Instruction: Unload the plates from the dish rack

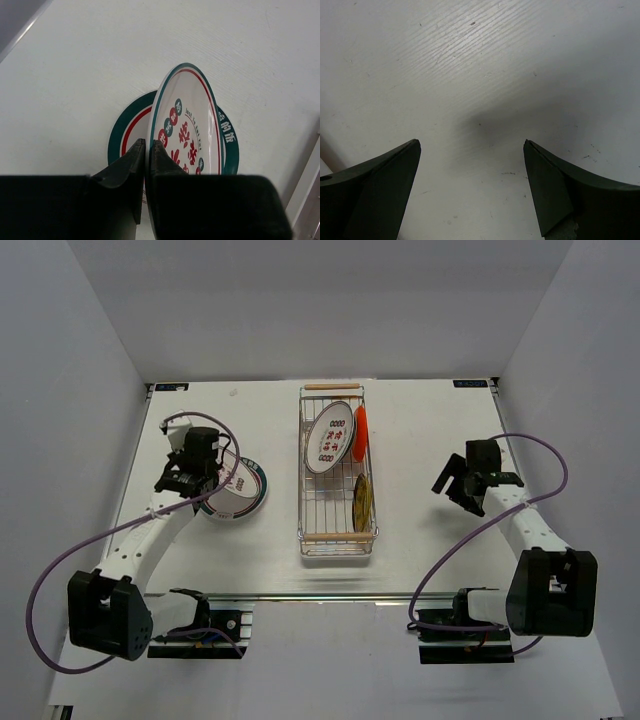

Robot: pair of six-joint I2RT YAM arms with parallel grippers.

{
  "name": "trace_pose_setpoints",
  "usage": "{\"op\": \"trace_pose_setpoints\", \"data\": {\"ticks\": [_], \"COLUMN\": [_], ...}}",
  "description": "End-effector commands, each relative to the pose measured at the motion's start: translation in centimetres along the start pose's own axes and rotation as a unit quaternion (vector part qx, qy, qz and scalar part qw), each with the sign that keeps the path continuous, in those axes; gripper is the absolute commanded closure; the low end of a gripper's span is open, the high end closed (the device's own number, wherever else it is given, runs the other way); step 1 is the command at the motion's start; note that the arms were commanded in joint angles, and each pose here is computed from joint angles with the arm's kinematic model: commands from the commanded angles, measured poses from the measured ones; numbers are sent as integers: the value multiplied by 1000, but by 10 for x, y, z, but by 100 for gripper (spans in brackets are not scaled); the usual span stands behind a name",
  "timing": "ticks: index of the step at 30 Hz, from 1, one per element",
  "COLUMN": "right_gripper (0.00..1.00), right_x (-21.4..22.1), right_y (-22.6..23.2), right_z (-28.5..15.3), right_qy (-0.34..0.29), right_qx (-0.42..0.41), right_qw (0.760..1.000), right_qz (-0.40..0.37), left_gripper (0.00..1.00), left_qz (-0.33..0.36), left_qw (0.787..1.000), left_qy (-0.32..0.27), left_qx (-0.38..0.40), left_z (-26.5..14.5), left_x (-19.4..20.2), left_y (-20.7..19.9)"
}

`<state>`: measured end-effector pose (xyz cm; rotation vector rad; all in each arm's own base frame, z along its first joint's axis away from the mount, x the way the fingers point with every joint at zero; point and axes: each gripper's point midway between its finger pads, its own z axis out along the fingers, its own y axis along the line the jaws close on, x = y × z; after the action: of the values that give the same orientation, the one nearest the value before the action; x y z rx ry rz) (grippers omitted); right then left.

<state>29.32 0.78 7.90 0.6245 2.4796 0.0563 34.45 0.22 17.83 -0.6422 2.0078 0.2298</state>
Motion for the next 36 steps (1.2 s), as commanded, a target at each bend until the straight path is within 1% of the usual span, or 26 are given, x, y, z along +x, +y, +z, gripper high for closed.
{"op": "trace_pose_setpoints", "data": {"ticks": [1,6,9,11,14,15,16,19,21,24,25,27,28,31,32,33,35,36], "right_gripper": [11,11,11,11,11,11,11,11,11,11,11,11,11,11,11,11,11,11], "right_x": [-15,-16,-15,-15,-15,-15,-14,-13,-13,-14,-14,-13,-12,-13,-13,-13,-13,-13], "right_y": [6,5,3,3,3,4,5,5,5,7,7,6,6,6,6,5,5,6], "right_z": [-1,-1,-2,-2,-2,-1,-1,0,0,0,-1,0,0,-1,-1,-1,-1,-2], "right_qy": [-19,-20,-21,-22,-22,-22,-19,-16,-16,-17,-17,-16,-15,-15,-16,-17,-18,-17], "right_qx": [-5,-2,0,1,0,0,-3,-3,-2,-7,-6,-5,-5,-5,-4,-4,-4,-5], "right_qw": [1000,1000,1000,1000,1000,1000,1000,1000,1000,1000,1000,1000,1000,1000,1000,1000,1000,1000], "right_qz": [8,12,11,12,13,14,14,13,14,14,13,15,13,15,14,15,15,15], "left_gripper": [100,100,100,96,82,71,67,61,61,54,48,42,35,22,14,12,3,2], "left_qz": [-63,-79,-92,-95,-103,-100,-104,-111,-114,-107,-105,-100,-103,-106,-107,-108,-111,-110], "left_qw": [997,996,996,995,994,993,993,990,989,988,987,986,985,983,982,982,982,982], "left_qy": [-38,-22,-2,14,30,39,43,53,59,82,86,93,97,92,88,86,79,76], "left_qx": [35,15,-8,-18,-35,-39,-44,-70,-72,-78,-82,-93,-102,-123,-127,-131,-130,-133], "left_z": [-2,3,9,10,11,11,12,13,16,23,24,26,28,27,27,26,24,23], "left_x": [-19,1,20,30,44,49,52,61,69,89,92,94,97,94,92,90,86,83], "left_y": [-11,-2,9,12,19,21,22,30,30,31,31,32,33,39,40,42,43,44]}}
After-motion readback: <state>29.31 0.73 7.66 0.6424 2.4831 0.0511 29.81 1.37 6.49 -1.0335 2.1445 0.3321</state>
